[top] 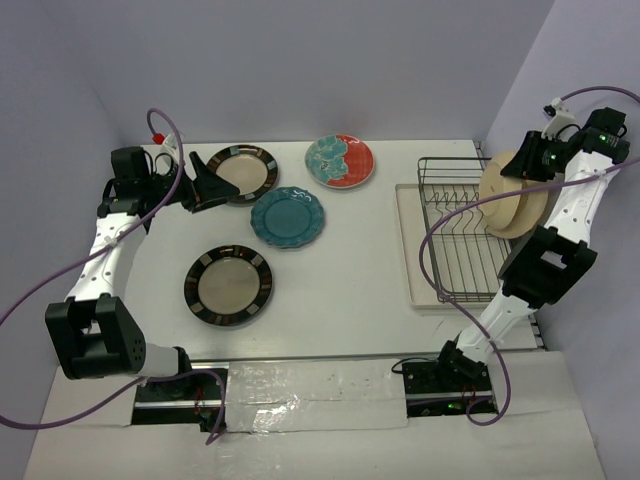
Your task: Load the plates into the dish rack
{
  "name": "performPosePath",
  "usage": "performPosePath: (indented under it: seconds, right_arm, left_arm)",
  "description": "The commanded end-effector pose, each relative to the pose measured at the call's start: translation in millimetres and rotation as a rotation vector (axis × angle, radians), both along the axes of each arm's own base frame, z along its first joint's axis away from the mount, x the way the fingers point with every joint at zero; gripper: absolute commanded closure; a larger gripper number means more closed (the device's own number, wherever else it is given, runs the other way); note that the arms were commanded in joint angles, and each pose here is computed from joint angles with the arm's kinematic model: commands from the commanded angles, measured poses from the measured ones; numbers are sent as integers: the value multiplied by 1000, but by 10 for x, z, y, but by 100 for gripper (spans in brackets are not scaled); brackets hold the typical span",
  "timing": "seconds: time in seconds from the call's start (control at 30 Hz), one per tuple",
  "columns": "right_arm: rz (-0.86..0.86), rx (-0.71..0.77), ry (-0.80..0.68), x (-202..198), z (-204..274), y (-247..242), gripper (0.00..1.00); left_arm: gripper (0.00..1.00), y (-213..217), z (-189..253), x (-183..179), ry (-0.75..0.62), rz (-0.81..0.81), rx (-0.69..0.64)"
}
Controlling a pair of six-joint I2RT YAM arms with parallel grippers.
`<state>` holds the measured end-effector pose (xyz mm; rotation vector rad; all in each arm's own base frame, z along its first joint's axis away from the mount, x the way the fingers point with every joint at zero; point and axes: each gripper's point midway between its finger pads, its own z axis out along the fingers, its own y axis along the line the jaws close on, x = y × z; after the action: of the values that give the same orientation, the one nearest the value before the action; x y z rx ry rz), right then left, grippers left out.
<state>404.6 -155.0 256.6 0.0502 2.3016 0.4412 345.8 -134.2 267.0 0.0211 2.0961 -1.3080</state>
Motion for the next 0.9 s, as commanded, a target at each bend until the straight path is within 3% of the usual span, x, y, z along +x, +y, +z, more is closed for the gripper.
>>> performPosePath:
  seconds: [0.0, 0.07, 0.23, 0.37, 0.43, 0.67, 0.87]
  right_arm:
    - [-32, -42, -32, 60, 113, -121, 61]
    - [-49, -65, -36, 45, 145, -144, 55]
    - [-115, -184, -31, -3, 208, -311, 26]
    - [-140, -287, -81, -44, 419, -333, 16]
    - [-167, -359, -106, -82, 563, -350, 5]
    - [-206, -613, -240, -109, 1124, -180, 0]
    - [-132, -618, -323, -176, 1379, 182, 0]
  left_arm:
    - [1, -19, 115, 42, -49, -6, -3]
    - [1, -13, 109, 49, -47, -3, -2]
    - [1, -10, 117, 57, -51, -3, 0]
    - [1, 73, 30, 141, -39, 61, 57]
    - [1, 147, -45, 179, -36, 106, 109]
    - [1, 528, -488, 356, -18, 280, 326]
    - [1, 530, -929, 456, 50, 240, 338]
